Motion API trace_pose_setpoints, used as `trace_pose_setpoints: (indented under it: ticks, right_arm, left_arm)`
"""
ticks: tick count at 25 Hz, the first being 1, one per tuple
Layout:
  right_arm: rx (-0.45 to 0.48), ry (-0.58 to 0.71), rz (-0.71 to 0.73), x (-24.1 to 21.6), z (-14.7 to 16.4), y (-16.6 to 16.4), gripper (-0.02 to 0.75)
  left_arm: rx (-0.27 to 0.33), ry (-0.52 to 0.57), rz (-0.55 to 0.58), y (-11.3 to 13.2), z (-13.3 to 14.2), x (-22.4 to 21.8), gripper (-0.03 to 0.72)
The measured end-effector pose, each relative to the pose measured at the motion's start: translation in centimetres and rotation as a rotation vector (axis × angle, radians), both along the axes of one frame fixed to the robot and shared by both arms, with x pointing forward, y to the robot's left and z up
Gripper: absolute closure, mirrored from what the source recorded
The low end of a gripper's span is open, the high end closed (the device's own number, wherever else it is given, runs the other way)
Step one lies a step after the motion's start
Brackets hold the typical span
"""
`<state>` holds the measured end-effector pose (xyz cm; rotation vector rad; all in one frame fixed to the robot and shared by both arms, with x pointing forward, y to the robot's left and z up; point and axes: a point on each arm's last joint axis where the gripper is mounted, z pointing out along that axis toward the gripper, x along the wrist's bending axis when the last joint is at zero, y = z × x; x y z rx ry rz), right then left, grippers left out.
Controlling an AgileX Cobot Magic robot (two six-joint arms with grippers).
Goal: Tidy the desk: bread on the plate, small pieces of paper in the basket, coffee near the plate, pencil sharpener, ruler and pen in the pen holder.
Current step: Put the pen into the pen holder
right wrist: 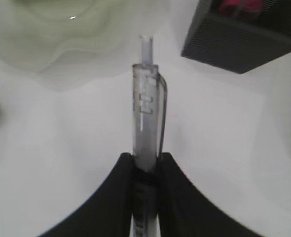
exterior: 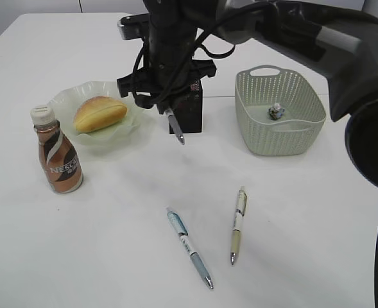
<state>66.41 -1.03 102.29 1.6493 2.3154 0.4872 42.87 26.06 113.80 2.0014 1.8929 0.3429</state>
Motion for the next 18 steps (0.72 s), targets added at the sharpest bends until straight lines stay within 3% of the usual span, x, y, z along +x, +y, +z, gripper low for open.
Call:
trace_pose_setpoints:
  ticks: [6, 12, 18]
  right_arm:
    - [-0.138, -0.086, -0.029, 1.6, 0.3, -2.4, 0.613]
    - [-0.169, -0.105, -0.05, 2.4, 0.3, -3.8, 0.613]
    - [-0.163, -0.212, -0.022, 3.2, 0.8, -3.6, 0.613]
  left_arm:
    - [-0.002, 0.0, 0.0, 0.0, 0.0, 0.0, 0.338]
    - [0.0, 0.0, 0.0, 0.0, 0.0, 0.0, 0.337]
    - [0.007, -0.001, 0.001, 0.1, 0.0, 0.0, 0.338]
